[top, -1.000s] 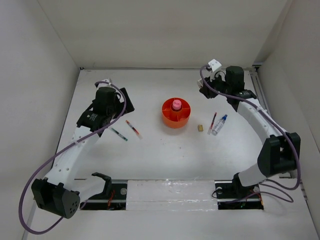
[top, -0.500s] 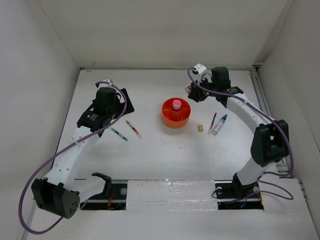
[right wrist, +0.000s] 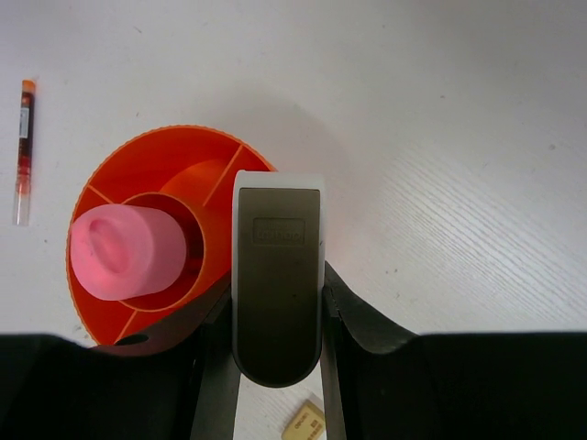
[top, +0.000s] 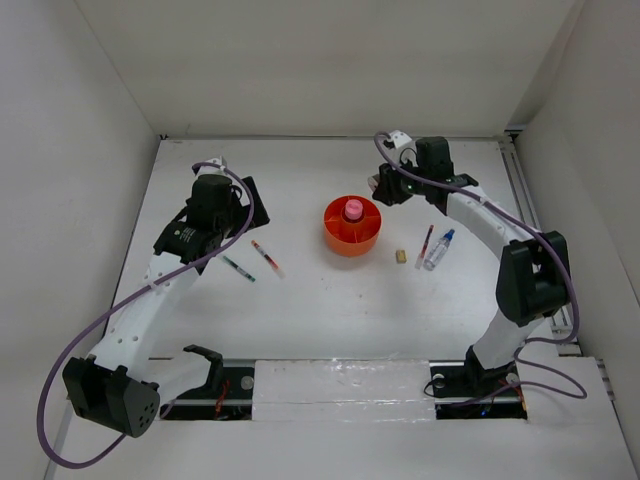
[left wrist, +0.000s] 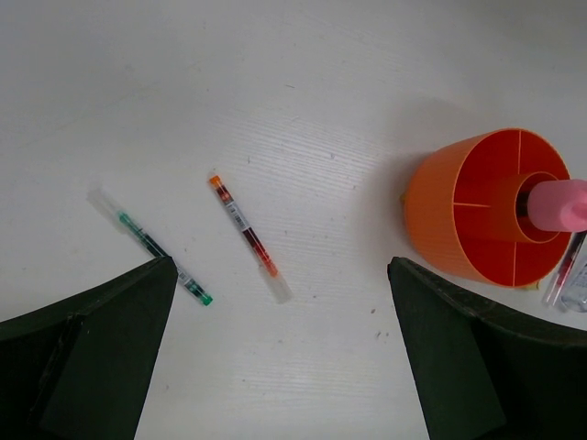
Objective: Sort the stationery into containers
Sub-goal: Place the stapler in the storage box.
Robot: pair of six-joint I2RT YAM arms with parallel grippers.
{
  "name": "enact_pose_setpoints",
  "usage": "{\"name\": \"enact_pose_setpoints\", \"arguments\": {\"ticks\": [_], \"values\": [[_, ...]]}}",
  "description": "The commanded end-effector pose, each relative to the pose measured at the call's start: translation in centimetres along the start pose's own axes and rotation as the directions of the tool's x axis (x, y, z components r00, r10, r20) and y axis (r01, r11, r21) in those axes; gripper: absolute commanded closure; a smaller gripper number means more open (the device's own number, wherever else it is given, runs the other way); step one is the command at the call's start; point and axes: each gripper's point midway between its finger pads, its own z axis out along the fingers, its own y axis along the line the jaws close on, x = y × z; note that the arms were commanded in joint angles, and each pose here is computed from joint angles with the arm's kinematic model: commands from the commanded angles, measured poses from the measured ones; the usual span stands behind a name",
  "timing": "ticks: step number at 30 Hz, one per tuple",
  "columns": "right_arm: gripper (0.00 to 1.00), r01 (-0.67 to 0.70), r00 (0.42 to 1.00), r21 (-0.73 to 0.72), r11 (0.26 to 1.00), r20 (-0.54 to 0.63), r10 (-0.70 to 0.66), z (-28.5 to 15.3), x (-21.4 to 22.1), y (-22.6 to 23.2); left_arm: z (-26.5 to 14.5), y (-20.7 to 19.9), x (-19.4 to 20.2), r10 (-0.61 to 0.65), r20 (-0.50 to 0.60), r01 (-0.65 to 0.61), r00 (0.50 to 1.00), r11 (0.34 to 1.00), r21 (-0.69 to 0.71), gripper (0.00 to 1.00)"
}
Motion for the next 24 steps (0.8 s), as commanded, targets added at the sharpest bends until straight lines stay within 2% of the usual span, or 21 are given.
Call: {"name": "enact_pose_setpoints", "arguments": {"ticks": [1, 15, 24], "values": [[1.0, 0.024, 0.996, -0.011, 1.0, 0.081, -0.023, 0.0, -2.6, 1.0, -0.1, -0.4, -0.4, 0.009, 0.021, -0.009, 1.0, 1.0, 0.027, 0.0], [0.94, 0.019, 0.999, -0.018, 1.0, 0.049, -0.018, 1.4, -1.4, 1.9, -0.1, -0.6, -0.4, 0.009, 0.017, -0.009, 1.0, 0.999, 0.035, 0.0], [0.94, 0.012, 1.0, -0.017, 1.0, 0.021, -0.012, 2.2, -0.2, 1.9, -0.1, -0.6, -0.4, 0.009, 0.017, -0.009, 1.0, 0.999, 0.035, 0.0]]}}
